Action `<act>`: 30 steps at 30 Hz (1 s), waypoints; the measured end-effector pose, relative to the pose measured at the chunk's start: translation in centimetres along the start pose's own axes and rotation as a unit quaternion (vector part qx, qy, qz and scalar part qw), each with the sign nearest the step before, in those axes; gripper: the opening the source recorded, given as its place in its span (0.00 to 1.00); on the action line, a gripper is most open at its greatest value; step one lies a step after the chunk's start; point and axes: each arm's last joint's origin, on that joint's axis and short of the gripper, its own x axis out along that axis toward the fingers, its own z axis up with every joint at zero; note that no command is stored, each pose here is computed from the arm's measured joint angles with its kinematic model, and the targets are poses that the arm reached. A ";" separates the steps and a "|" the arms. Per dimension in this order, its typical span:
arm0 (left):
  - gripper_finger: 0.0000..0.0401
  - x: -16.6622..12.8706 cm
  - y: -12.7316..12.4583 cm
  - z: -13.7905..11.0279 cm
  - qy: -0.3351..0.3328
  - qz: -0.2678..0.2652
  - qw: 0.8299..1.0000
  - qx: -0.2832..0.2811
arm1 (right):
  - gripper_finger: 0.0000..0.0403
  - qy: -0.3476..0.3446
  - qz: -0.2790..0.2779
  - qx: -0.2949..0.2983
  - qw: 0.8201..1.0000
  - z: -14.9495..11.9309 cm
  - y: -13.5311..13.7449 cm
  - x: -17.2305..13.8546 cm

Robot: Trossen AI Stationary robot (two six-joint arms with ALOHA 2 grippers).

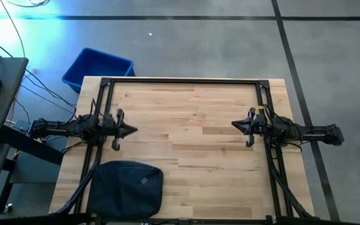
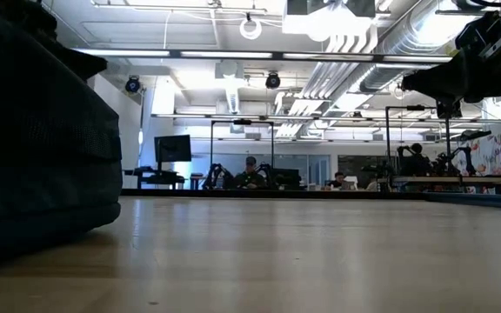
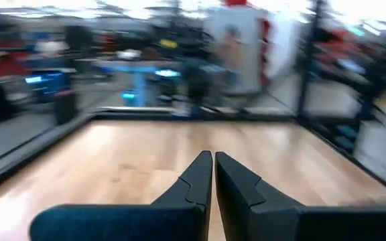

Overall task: Unpack backpack
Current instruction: Return to home position

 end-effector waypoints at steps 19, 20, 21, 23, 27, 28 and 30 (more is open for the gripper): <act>0.00 0.0 0.0 -0.1 0.006 -0.021 1.000 -0.007 | 0.00 0.000 0.000 0.000 1.000 0.0 0.0 0.0; 0.00 0.0 0.0 -0.1 0.006 -0.021 1.000 -0.007 | 0.00 0.000 0.000 0.000 1.000 0.0 0.0 0.0; 0.00 0.0 0.0 -0.1 0.006 -0.020 1.000 -0.007 | 0.00 0.000 0.000 0.000 1.000 0.0 0.0 0.0; 0.00 0.0 0.0 -0.1 0.006 -0.019 1.000 -0.007 | 0.00 0.000 0.000 0.000 1.000 0.0 0.0 0.0; 0.00 0.0 0.0 -0.1 0.006 -0.019 1.000 -0.007 | 0.00 -0.003 -0.002 -0.007 1.000 0.1 0.0 0.0; 0.00 0.0 0.0 -0.1 0.006 -0.019 1.000 -0.007 | 0.00 -0.009 -0.003 -0.006 1.000 0.2 0.0 0.0; 0.00 0.0 0.0 -0.1 0.006 -0.020 1.000 -0.007 | 0.00 -0.033 0.013 0.021 0.999 0.6 0.1 0.0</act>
